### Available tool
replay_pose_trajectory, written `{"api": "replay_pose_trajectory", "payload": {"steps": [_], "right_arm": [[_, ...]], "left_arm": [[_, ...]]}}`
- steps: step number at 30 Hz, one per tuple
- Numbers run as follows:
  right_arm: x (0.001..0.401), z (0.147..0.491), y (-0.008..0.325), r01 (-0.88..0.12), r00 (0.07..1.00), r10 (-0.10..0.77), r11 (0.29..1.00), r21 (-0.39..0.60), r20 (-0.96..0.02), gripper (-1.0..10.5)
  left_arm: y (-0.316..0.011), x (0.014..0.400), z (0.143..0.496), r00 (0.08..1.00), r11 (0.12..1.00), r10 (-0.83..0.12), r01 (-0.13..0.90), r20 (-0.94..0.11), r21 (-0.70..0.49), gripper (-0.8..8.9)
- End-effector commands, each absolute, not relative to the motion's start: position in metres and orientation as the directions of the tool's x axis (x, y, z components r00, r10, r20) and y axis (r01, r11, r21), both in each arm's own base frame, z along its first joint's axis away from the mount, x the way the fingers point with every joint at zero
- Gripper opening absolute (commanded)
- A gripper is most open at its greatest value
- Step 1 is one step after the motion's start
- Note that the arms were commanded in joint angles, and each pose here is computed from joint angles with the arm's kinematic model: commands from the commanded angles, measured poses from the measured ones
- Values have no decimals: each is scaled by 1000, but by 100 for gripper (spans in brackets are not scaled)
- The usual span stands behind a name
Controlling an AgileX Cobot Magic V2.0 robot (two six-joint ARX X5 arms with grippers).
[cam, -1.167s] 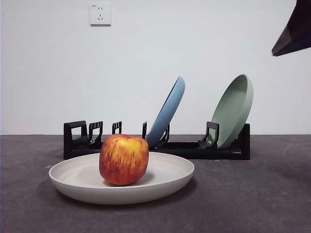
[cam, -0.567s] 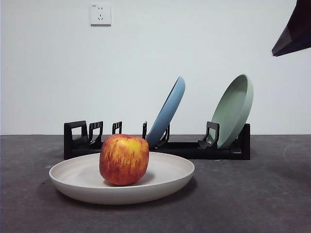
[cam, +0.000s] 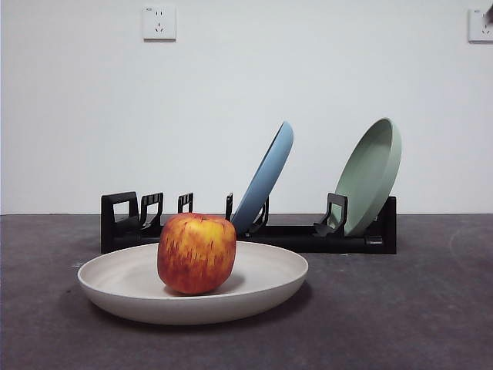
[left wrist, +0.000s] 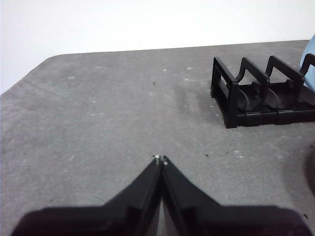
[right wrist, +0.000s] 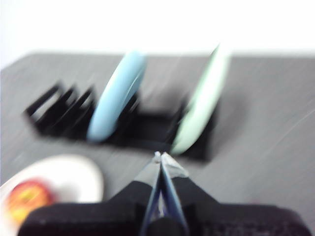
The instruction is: Take the yellow plate from the plate rack,put the plate on the table,take the apple from the table,put the apple in the plate
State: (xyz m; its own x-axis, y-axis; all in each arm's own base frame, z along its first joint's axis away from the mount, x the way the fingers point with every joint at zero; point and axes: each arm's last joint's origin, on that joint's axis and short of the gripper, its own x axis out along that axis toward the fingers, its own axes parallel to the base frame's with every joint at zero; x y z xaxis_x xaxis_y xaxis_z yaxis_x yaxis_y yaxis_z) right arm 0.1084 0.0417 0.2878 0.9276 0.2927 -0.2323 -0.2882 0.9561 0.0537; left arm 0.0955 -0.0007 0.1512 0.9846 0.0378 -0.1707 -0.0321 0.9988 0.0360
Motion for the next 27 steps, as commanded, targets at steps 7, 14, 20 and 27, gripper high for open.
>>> {"api": "replay_pose_trajectory", "payload": {"steps": [7, 14, 20, 27], "right_arm": [[99, 246, 7, -16, 1000, 16, 1000, -19, 4, -11], [102, 184, 5, 5, 999, -4, 1000, 17, -53, -11], [101, 161, 5, 11, 995, -5, 997, 71, -95, -11], [97, 149, 5, 20, 986, -6, 996, 89, -164, -11]], "left_arm": [[-1, 96, 147, 983, 999, 37, -32, -178, 33, -3], [-1, 96, 147, 983, 999, 37, -32, -178, 33, -3], [-1, 96, 147, 983, 999, 37, -32, -178, 33, -3], [-1, 96, 147, 983, 999, 37, -32, -178, 33, -3]]}}
